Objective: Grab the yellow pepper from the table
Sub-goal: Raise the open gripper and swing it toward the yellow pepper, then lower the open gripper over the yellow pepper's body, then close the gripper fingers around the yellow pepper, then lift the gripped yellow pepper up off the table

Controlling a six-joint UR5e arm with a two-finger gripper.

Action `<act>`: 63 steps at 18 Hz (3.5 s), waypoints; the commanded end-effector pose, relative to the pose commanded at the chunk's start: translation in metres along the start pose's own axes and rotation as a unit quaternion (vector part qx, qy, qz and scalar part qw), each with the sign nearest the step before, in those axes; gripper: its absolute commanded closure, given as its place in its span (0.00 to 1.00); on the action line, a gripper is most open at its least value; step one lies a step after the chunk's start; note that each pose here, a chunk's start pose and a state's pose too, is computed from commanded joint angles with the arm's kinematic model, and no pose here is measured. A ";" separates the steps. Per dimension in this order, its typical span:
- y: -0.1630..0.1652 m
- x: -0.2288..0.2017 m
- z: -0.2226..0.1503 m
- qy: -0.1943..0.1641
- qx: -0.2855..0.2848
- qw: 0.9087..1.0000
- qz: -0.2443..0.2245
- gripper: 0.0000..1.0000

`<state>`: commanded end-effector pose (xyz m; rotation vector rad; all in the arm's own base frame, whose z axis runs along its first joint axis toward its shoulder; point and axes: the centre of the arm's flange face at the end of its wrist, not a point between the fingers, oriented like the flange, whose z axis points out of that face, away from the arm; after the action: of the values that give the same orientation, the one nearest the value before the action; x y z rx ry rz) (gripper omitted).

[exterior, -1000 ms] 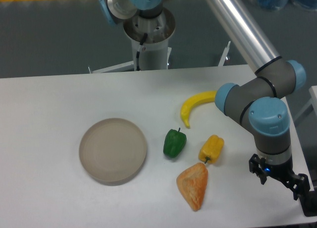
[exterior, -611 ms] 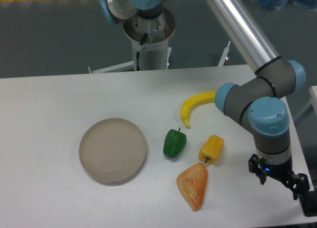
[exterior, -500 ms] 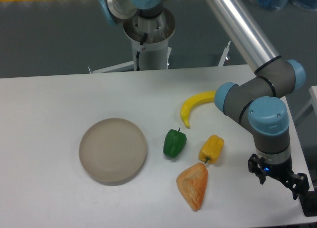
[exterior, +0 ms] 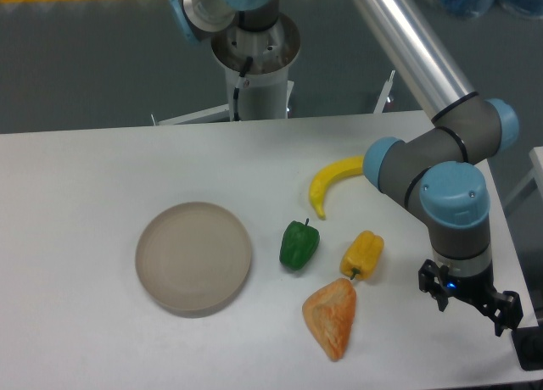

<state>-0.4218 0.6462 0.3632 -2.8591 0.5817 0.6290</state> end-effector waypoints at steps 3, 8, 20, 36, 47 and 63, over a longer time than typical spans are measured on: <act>0.036 0.008 -0.028 0.041 0.017 0.999 -0.019 0.00; 0.097 0.020 -0.055 0.131 0.086 0.985 -0.078 0.00; 0.093 0.106 0.005 0.185 0.083 0.974 -0.098 0.00; 0.076 0.154 0.047 0.189 0.064 0.977 -0.069 0.00; 0.073 0.143 0.037 0.179 0.069 0.979 -0.075 0.60; 0.058 0.051 -0.083 0.044 0.097 0.994 -0.034 0.60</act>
<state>-0.3717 0.5564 0.4122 -2.7203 0.5255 0.4138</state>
